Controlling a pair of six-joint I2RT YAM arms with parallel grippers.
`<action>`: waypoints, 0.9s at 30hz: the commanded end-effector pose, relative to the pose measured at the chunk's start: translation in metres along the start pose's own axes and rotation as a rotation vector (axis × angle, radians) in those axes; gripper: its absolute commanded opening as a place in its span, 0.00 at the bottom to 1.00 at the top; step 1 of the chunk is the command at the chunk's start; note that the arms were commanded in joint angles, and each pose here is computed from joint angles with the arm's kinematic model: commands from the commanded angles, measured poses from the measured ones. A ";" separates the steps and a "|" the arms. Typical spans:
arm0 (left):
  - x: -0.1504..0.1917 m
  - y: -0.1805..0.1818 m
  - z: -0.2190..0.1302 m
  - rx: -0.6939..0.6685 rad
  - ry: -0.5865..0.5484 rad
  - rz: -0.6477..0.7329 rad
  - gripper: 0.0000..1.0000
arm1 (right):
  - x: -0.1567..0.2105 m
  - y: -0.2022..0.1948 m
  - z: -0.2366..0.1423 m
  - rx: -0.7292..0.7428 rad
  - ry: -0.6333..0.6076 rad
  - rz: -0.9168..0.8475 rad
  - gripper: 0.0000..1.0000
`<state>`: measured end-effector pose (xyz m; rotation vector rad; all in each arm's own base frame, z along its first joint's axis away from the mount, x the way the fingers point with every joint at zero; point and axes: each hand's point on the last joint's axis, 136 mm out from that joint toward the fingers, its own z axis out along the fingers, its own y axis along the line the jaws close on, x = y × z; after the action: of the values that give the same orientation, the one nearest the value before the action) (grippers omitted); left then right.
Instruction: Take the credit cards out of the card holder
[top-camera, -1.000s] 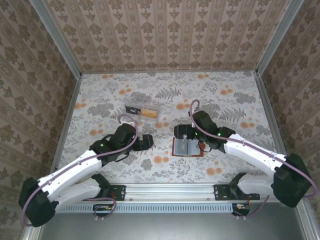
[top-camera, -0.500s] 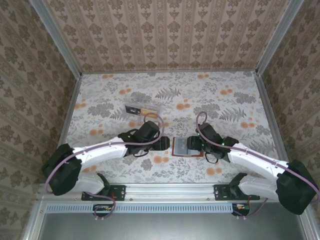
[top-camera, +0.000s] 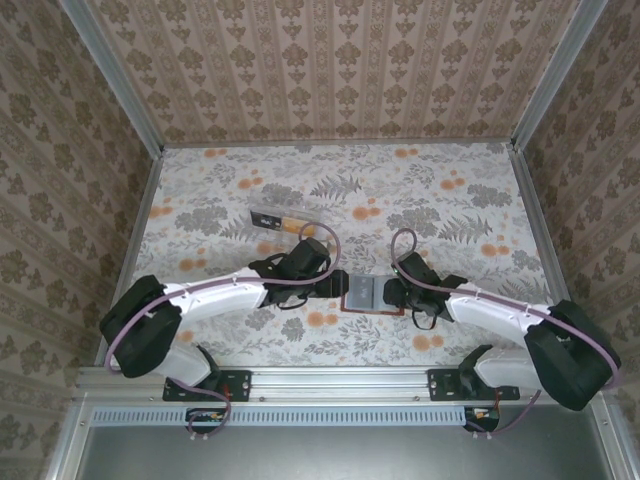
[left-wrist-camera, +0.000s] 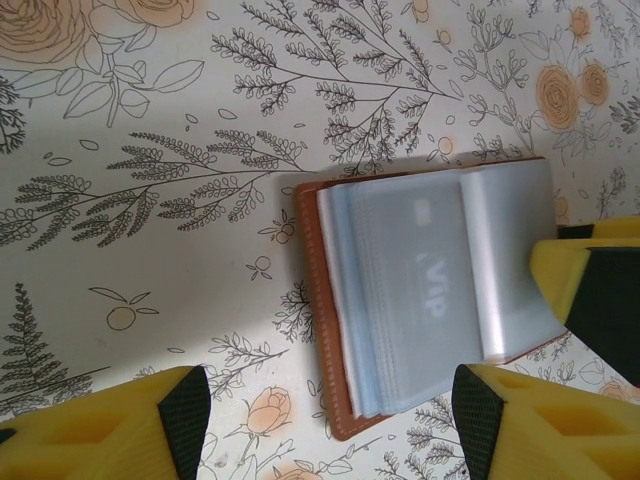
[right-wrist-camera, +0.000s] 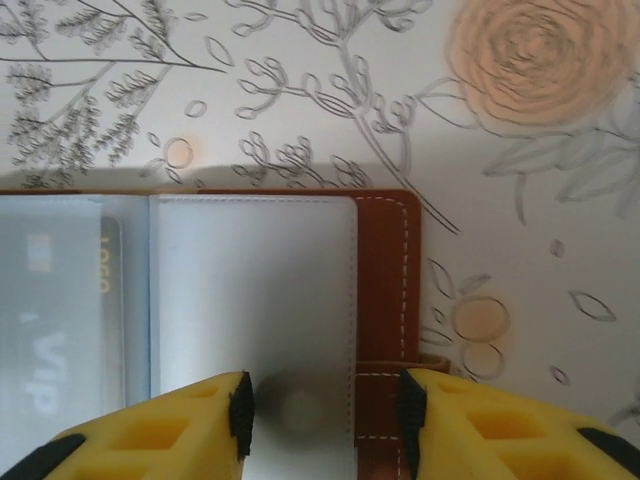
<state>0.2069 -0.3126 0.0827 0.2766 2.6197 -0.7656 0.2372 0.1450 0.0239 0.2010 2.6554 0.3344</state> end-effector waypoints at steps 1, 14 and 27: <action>-0.001 0.012 -0.011 -0.023 -0.024 -0.023 0.68 | 0.015 0.018 0.010 -0.066 0.079 -0.017 0.43; 0.015 0.046 -0.019 -0.024 -0.041 -0.142 0.63 | 0.031 0.072 0.032 -0.108 0.140 -0.065 0.40; 0.019 0.044 0.003 0.028 -0.002 -0.191 0.62 | 0.030 0.068 0.026 -0.095 0.124 -0.064 0.40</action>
<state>0.2027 -0.2703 0.0522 0.0496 2.6632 -0.8135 0.2525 0.2362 0.0266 0.0601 2.6420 0.5414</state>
